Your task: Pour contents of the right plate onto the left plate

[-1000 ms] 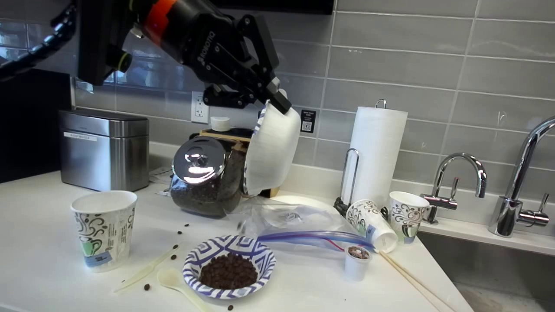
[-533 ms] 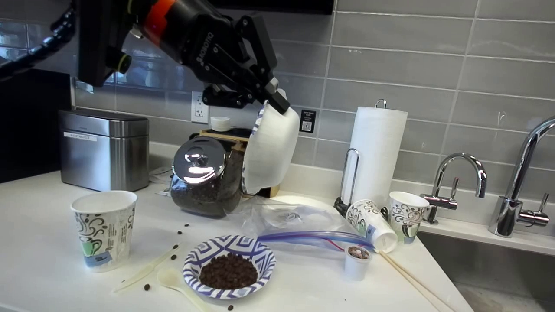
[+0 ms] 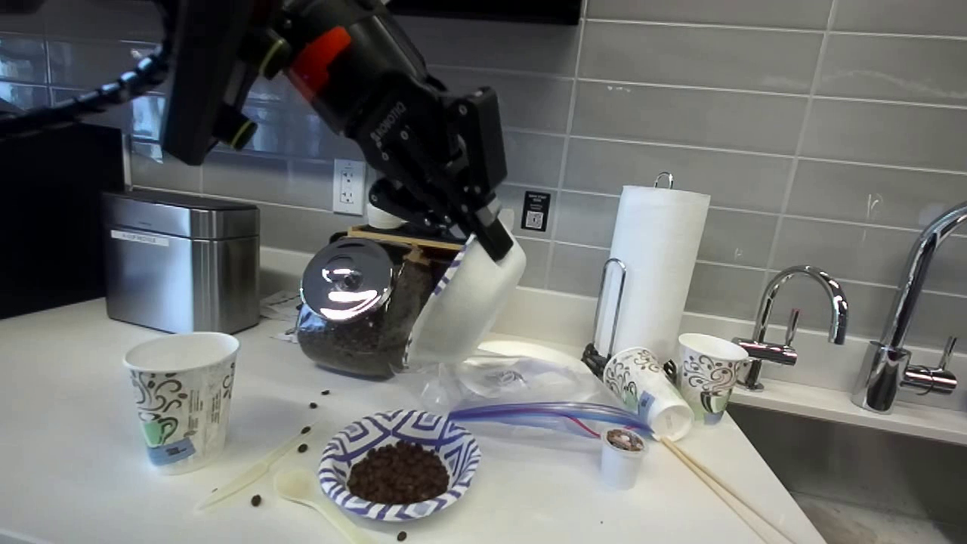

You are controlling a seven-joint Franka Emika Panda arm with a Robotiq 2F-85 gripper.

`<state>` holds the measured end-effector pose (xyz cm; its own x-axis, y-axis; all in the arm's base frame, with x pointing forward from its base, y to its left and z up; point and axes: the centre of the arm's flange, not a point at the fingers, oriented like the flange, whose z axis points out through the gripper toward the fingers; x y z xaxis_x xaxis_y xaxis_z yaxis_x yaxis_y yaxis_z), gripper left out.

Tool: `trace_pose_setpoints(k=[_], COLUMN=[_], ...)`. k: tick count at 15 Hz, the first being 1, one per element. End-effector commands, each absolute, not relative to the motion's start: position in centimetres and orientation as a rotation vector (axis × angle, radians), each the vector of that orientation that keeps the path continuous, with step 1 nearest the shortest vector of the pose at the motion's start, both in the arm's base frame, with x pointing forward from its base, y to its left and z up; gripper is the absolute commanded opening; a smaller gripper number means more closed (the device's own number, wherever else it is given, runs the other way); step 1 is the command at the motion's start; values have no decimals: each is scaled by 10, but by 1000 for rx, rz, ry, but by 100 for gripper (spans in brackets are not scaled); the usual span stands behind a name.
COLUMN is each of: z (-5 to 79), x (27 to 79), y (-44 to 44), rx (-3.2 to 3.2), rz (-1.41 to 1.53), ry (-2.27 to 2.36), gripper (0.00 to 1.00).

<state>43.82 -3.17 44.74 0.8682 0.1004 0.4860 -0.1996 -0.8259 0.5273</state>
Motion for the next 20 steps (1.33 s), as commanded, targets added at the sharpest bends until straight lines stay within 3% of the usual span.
trace_pose_setpoints(k=[1, 12, 20], z=[443, 432, 452], x=[449, 450, 456], y=[-61, -143, -126], rx=[2649, 3025, 2900], rz=[640, 566, 700], ry=[-159, -534, -394], gripper=[1, 1, 1])
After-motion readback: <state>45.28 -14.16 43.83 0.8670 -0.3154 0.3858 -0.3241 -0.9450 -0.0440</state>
